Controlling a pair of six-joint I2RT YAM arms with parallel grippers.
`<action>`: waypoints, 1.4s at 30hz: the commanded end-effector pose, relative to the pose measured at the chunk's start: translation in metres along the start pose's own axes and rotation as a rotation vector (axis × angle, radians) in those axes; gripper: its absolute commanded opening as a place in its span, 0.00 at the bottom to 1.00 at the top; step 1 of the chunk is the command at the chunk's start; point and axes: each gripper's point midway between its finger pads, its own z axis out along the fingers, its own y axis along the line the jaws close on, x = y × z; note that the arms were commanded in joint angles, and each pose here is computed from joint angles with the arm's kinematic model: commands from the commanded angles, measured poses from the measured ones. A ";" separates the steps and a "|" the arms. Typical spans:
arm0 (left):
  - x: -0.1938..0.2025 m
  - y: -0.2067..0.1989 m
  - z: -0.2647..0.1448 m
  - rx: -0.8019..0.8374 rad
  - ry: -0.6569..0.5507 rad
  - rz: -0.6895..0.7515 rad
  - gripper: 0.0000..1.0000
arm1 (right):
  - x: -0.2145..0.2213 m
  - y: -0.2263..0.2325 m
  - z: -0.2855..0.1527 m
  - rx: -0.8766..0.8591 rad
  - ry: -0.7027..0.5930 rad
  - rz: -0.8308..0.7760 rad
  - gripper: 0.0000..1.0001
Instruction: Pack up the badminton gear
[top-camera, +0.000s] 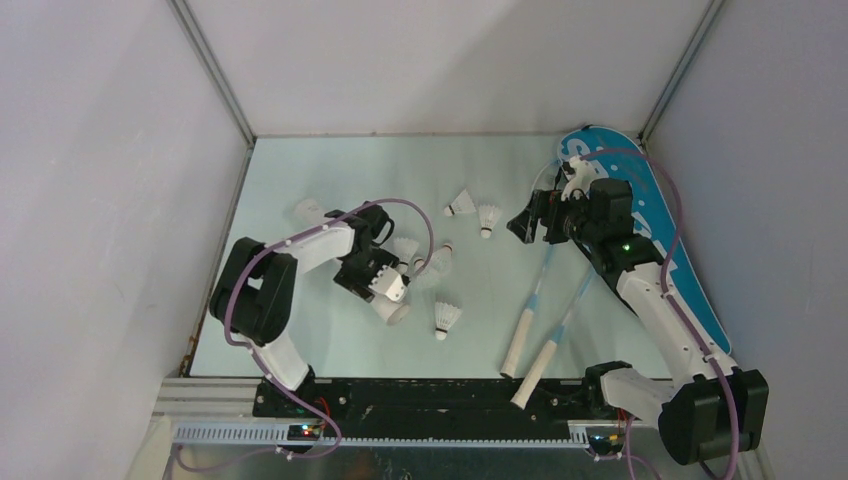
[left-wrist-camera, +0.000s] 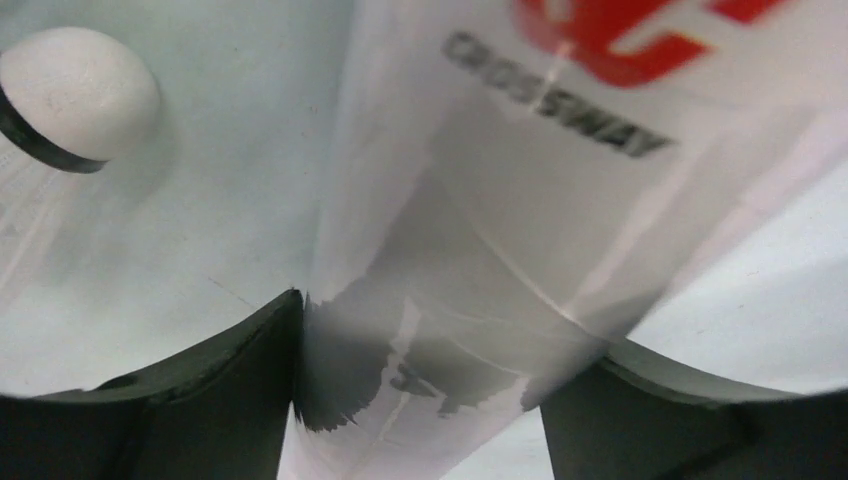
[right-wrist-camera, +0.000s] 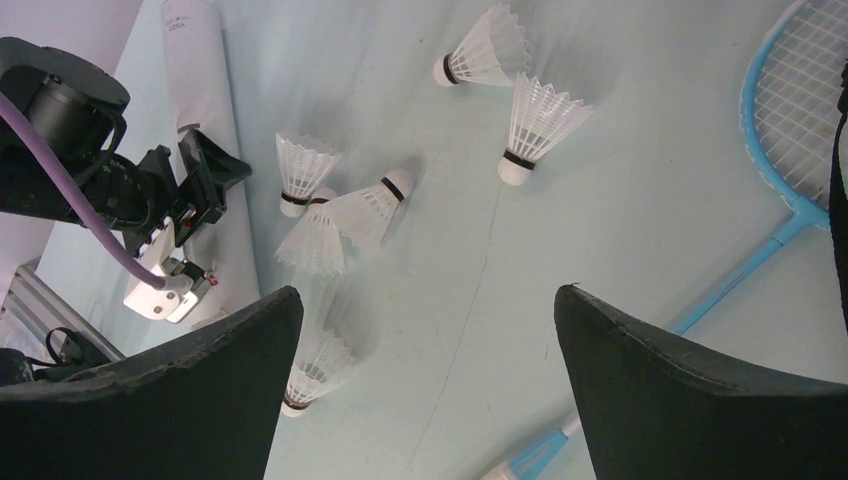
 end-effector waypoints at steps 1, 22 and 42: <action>-0.001 -0.014 0.001 0.053 -0.007 0.001 0.67 | -0.024 0.013 -0.007 -0.028 -0.066 -0.051 1.00; -0.015 0.082 -0.176 -0.625 -0.227 -0.440 0.26 | -0.038 0.042 -0.040 -0.052 -0.167 -0.154 1.00; -0.077 0.054 -0.367 -1.404 -1.353 -0.869 0.42 | -0.050 0.098 -0.073 -0.328 -0.333 -0.277 1.00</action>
